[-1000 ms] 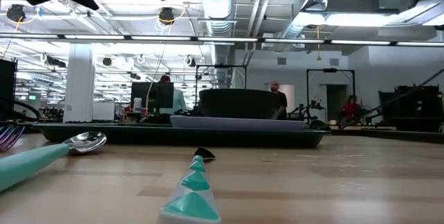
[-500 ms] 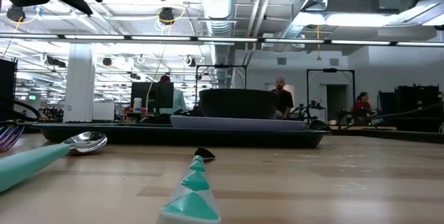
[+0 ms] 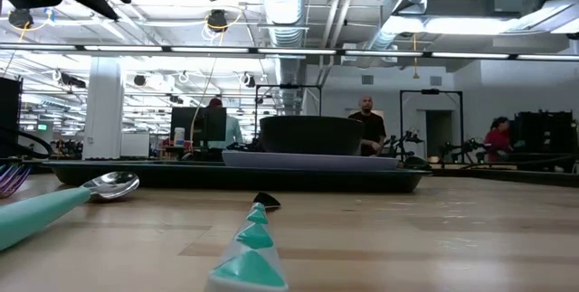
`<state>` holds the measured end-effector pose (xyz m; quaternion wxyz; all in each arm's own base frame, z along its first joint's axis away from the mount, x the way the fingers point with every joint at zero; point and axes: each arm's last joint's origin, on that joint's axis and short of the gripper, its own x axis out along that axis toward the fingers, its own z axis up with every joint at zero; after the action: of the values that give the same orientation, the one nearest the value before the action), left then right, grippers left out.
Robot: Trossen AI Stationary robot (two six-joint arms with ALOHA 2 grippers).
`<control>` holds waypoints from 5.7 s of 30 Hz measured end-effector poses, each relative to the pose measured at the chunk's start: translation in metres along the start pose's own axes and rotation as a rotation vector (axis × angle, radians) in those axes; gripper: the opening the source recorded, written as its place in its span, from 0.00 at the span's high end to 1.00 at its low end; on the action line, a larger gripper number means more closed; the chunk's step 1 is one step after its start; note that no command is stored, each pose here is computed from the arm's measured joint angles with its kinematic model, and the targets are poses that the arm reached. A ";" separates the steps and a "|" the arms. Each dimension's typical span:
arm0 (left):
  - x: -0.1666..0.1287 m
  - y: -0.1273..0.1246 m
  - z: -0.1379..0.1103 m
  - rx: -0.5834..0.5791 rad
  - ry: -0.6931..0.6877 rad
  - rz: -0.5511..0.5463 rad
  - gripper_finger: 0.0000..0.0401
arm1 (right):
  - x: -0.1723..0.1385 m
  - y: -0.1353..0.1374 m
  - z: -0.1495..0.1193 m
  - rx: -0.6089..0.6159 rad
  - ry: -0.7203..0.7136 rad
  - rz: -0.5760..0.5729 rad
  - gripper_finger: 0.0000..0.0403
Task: Set up tray
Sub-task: Put the black napkin on the green serving tray to the left of the purple plate
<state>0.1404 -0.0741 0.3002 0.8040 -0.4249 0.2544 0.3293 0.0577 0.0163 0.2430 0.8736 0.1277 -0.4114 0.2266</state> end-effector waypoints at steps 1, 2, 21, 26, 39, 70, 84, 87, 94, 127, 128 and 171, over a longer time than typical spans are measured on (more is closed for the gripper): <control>0.000 0.000 0.000 0.000 0.014 0.001 0.70 | -0.001 0.000 -0.002 0.002 0.010 -0.005 0.79; 0.000 0.000 -0.001 0.000 0.030 0.003 0.70 | -0.001 -0.001 -0.004 0.006 0.031 -0.011 0.79; 0.000 0.000 -0.004 -0.069 0.133 0.018 0.70 | -0.024 -0.029 -0.053 0.002 0.569 -0.396 0.79; 0.000 0.000 -0.004 -0.077 0.138 0.019 0.70 | -0.030 -0.033 -0.058 0.043 0.629 -0.477 0.82; 0.000 0.001 -0.005 -0.079 0.184 0.025 0.70 | -0.037 -0.033 -0.066 0.103 0.720 -0.535 0.87; 0.086 0.042 -0.096 0.750 0.936 0.323 0.70 | -0.040 -0.033 -0.069 0.110 0.756 -0.548 0.87; 0.087 0.086 -0.108 0.688 0.946 0.069 0.70 | -0.040 -0.033 -0.069 0.110 0.757 -0.548 0.87; 0.088 0.089 -0.110 0.696 0.925 0.071 0.70 | -0.040 -0.033 -0.069 0.110 0.757 -0.548 0.87; 0.088 0.089 -0.111 0.737 0.857 0.075 0.70 | -0.040 -0.033 -0.069 0.110 0.757 -0.548 0.87; 0.092 0.083 -0.116 0.726 0.847 0.103 0.80 | -0.040 -0.033 -0.069 0.110 0.757 -0.548 0.87; 0.091 0.083 -0.116 0.723 0.850 0.103 0.78 | -0.040 -0.033 -0.069 0.110 0.757 -0.548 0.87; 0.098 0.077 -0.120 0.829 0.784 0.226 0.63 | -0.040 -0.033 -0.069 0.110 0.757 -0.548 0.87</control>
<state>0.1312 -0.1127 0.1320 0.7088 -0.1352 0.6844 0.1042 0.0973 0.0040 0.1670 0.9817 0.1862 -0.0022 0.0398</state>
